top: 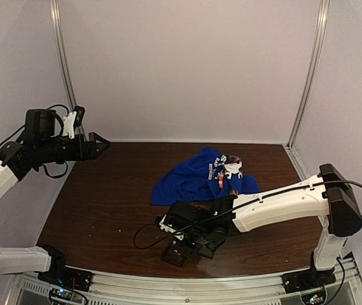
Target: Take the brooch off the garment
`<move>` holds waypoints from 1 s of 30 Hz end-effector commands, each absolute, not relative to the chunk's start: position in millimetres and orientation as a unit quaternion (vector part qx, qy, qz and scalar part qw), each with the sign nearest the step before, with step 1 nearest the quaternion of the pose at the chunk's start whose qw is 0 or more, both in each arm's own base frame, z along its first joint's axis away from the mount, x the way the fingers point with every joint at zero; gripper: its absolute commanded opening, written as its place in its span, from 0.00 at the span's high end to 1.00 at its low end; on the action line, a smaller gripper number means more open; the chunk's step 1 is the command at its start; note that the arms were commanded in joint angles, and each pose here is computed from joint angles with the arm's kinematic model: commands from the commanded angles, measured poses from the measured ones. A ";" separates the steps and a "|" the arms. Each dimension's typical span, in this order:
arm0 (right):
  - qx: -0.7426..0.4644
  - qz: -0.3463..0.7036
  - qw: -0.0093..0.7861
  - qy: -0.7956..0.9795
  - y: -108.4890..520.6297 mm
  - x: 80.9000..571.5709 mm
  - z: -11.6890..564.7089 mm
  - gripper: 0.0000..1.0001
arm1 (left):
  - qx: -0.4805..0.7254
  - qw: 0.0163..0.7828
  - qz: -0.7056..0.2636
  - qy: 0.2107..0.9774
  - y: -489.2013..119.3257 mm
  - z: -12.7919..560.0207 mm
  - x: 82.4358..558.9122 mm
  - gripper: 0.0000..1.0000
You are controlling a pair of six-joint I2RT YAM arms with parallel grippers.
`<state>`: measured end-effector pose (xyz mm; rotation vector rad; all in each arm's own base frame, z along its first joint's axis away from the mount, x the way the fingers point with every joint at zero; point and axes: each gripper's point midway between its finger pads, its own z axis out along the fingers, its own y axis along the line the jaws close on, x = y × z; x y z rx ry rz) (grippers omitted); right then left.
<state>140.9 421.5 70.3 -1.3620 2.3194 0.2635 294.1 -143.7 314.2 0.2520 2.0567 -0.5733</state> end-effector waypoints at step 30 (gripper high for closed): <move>-0.532 0.113 0.175 0.821 436.8 114.3 67.6 0.59 | 0.109 0.479 -0.238 0.838 -144.2 313.5 292.2 0.03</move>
